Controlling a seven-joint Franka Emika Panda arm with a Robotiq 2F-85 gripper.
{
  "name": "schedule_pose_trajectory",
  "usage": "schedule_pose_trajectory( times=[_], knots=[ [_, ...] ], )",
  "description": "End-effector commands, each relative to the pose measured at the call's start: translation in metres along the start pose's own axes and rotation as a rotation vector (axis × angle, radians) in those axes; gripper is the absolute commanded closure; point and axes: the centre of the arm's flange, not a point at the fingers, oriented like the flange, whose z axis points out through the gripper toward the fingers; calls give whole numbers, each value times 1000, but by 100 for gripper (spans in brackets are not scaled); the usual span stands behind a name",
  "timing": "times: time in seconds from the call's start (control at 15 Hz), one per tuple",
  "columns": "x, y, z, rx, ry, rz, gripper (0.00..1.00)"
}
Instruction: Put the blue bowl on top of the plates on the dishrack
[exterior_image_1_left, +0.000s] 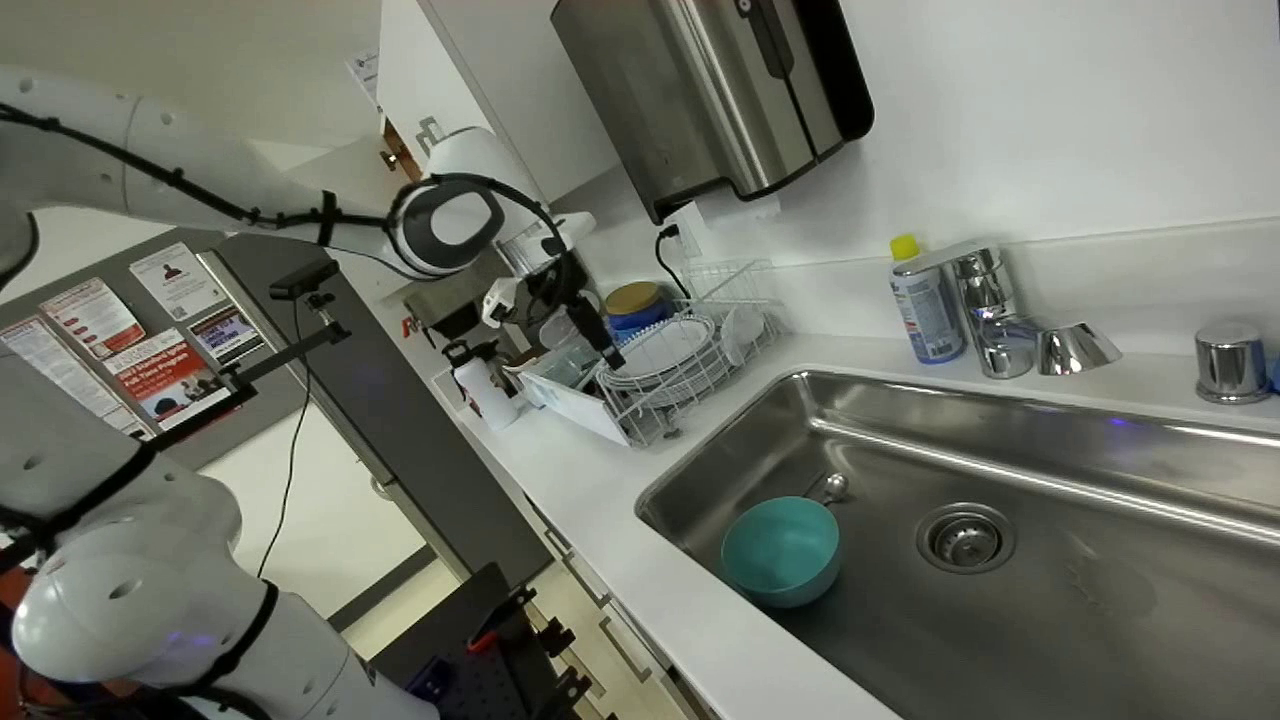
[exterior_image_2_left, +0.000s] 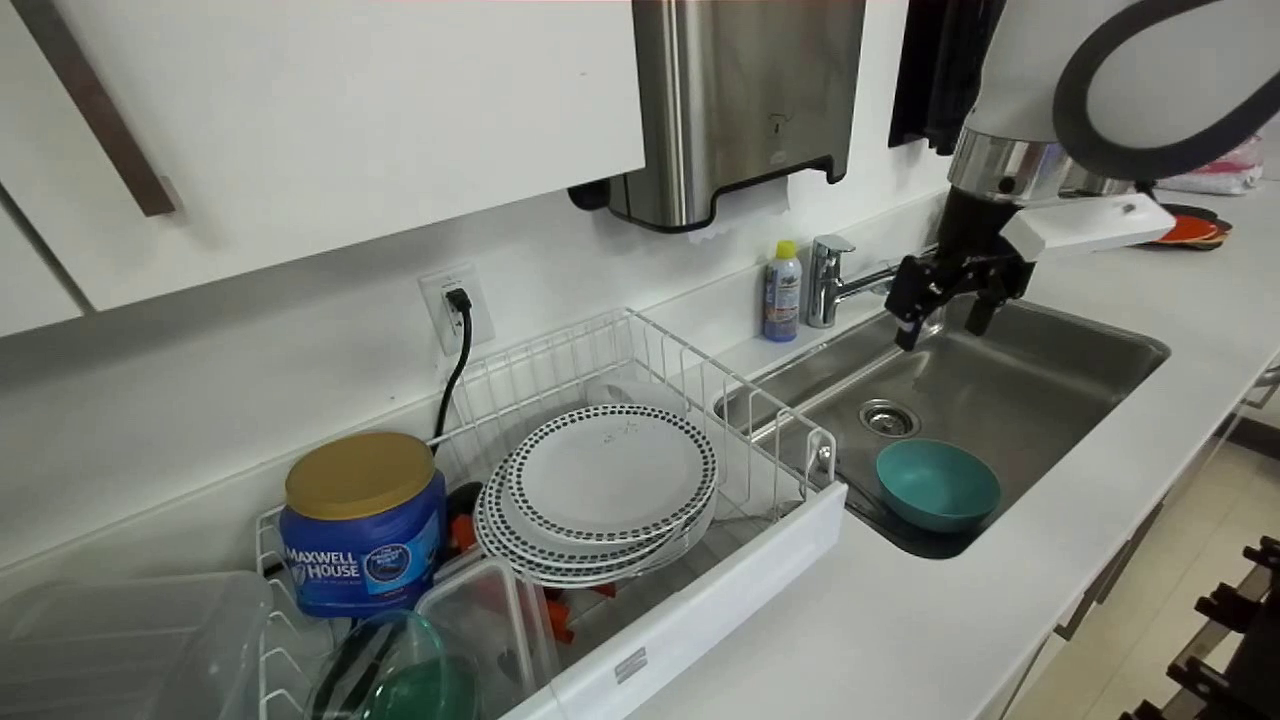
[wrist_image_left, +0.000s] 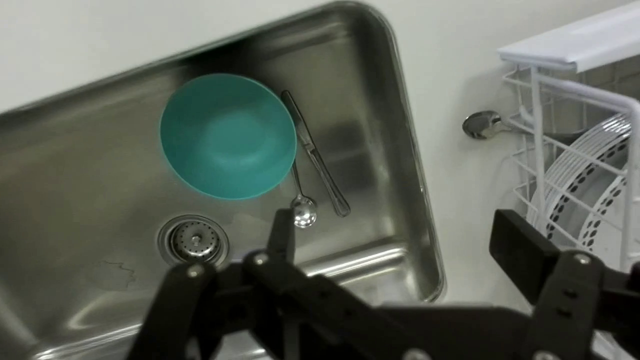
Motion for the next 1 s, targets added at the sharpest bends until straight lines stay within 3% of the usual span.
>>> schedule_pose_trajectory(
  times=[0.0, 0.2, 0.53, 0.6, 0.93],
  knots=[
    [36, 1, 50, 10, 49, 61, 0],
    [48, 11, 104, -2, 72, 126, 0],
    [56, 29, 174, -43, 29, 240, 0],
    [43, 37, 155, -36, 27, 196, 0],
    [51, 35, 176, -52, 16, 214, 0]
  ],
)
